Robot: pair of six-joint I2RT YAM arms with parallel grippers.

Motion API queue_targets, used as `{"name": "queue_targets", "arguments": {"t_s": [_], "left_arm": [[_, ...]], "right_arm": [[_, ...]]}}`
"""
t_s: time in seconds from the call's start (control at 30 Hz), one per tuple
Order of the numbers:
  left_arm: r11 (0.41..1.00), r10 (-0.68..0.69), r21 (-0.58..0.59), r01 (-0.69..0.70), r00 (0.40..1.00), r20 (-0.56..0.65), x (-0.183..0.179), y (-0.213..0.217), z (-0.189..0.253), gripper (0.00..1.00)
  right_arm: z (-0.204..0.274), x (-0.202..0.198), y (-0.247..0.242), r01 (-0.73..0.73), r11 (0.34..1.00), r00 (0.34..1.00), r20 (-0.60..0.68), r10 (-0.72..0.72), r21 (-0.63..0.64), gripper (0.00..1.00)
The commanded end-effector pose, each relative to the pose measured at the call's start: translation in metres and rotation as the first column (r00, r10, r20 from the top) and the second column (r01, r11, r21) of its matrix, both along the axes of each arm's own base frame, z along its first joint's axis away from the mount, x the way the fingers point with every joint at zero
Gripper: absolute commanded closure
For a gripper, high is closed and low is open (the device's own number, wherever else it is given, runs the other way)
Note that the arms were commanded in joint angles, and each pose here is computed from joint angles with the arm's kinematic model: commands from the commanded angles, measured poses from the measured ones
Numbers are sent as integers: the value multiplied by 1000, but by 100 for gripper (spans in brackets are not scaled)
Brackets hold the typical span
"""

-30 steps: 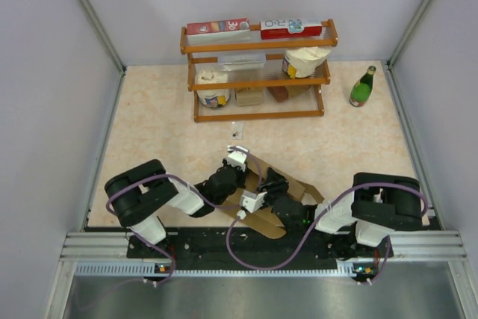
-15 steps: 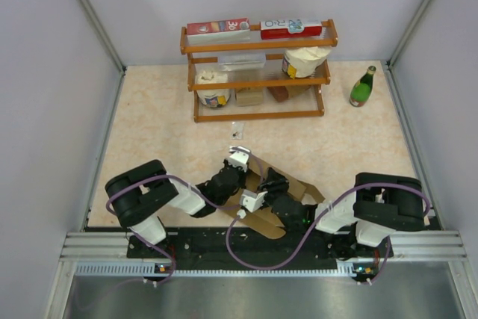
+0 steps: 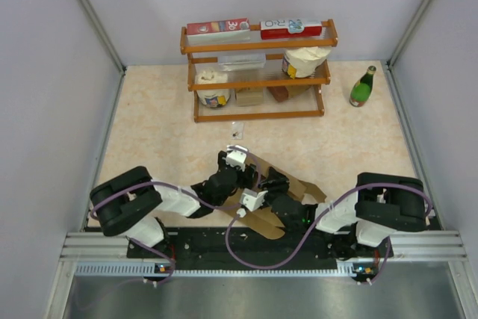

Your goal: Fold the paper box

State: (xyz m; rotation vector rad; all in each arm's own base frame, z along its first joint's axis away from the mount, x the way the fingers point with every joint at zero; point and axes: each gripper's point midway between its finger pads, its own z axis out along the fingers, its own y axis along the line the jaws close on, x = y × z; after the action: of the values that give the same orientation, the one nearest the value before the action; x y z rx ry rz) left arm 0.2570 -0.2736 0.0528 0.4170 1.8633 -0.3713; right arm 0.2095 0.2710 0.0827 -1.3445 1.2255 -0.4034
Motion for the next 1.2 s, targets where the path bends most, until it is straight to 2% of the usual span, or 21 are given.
{"name": "queue_targets", "arguments": {"t_s": [0.0,0.3,0.7,0.87,1.0,1.17], "left_arm": [[995,-13,-94,16,999,32,-5,-4,34,20],[996,-53,-76,49,998,-42,-25,10,36,20],[971,-150,-201,131,985,-82,-70,18,56,20],[929,-189,-335,154,979,-73,-86,23,87,20],[900,-168,-415,135,985,-42,-90,35,111,21],[896,-135,-428,117,991,-12,-89,47,127,20]], "right_arm": [[-11,-12,10,-57,998,996,-72,57,1,53],[-8,-14,12,-59,998,994,-92,62,36,48],[-6,-15,12,-56,997,991,-114,63,61,40],[-10,-20,16,-92,994,985,-140,98,52,40],[-14,-21,17,-95,994,983,-152,101,47,39],[-13,-22,17,-99,994,981,-162,107,54,40]]}}
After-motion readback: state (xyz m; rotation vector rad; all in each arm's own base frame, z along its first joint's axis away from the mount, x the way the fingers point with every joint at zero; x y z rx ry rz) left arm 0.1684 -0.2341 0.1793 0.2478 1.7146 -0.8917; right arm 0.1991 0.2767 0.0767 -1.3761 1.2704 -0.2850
